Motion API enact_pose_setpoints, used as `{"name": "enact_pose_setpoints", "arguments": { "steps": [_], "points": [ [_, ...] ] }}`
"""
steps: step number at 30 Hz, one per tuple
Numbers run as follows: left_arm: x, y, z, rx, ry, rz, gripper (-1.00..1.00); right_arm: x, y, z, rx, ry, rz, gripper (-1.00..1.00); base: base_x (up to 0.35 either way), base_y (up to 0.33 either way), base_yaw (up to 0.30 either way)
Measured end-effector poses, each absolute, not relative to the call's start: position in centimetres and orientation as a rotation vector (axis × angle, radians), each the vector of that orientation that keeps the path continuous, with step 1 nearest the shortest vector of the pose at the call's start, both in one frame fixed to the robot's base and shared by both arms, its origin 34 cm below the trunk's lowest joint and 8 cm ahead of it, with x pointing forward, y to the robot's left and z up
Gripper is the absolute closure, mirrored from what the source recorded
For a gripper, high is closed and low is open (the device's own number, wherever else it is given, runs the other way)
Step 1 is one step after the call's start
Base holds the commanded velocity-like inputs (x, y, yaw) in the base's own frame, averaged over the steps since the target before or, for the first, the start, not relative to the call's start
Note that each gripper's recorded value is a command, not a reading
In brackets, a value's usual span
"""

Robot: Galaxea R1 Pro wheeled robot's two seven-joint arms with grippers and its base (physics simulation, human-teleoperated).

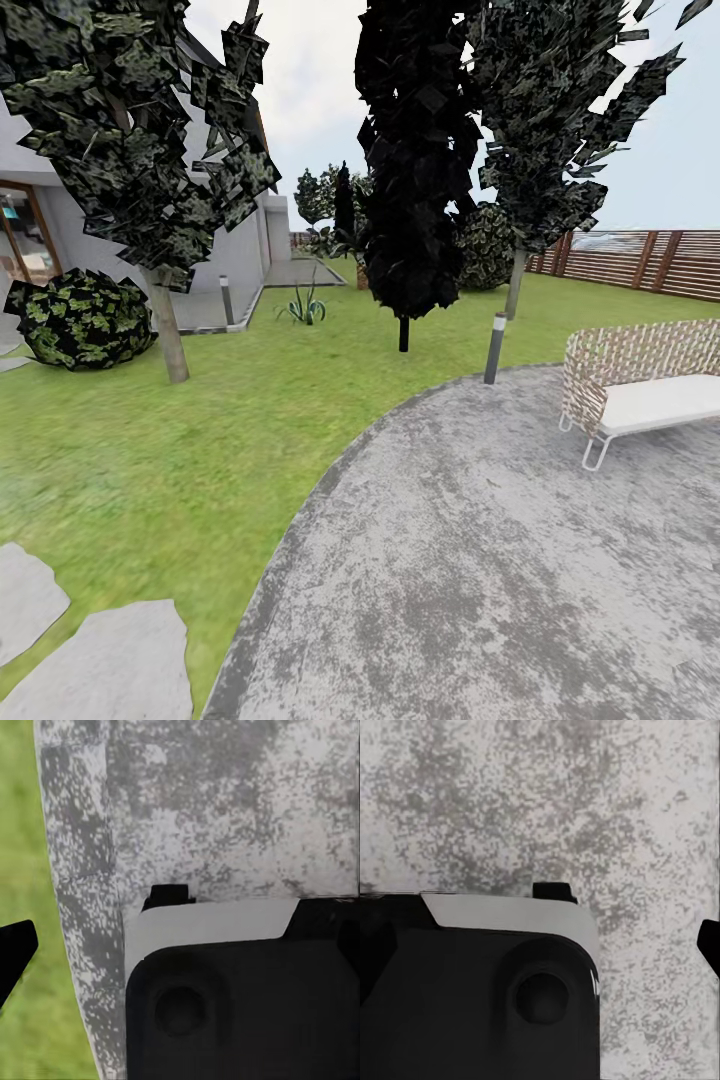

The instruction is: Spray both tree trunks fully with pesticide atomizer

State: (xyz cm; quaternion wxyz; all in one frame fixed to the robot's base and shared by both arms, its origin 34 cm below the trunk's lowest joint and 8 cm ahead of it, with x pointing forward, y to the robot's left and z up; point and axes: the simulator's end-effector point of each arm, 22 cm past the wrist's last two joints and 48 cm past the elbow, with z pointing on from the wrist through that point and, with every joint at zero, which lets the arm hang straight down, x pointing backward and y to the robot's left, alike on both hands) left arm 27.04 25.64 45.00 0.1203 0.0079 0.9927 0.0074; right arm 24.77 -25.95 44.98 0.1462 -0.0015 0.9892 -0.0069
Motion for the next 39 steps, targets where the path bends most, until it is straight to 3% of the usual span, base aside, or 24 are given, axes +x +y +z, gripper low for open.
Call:
{"name": "enact_pose_setpoints", "arguments": {
  "steps": [22, 39],
  "points": [
    [43.3, 25.5, 51.1, 0.026, 2.483, 0.017, -1.0, 38.9, -26.7, 50.6, -0.004, 2.511, -0.033, -1.0, 0.0, 0.0, 0.0],
    [48.1, 26.7, 54.5, 0.036, 2.296, 0.031, -1.0, 52.2, -27.3, 59.6, -0.002, 2.101, -0.039, -1.0, 0.0, 0.0, 0.0]
  ]
}}
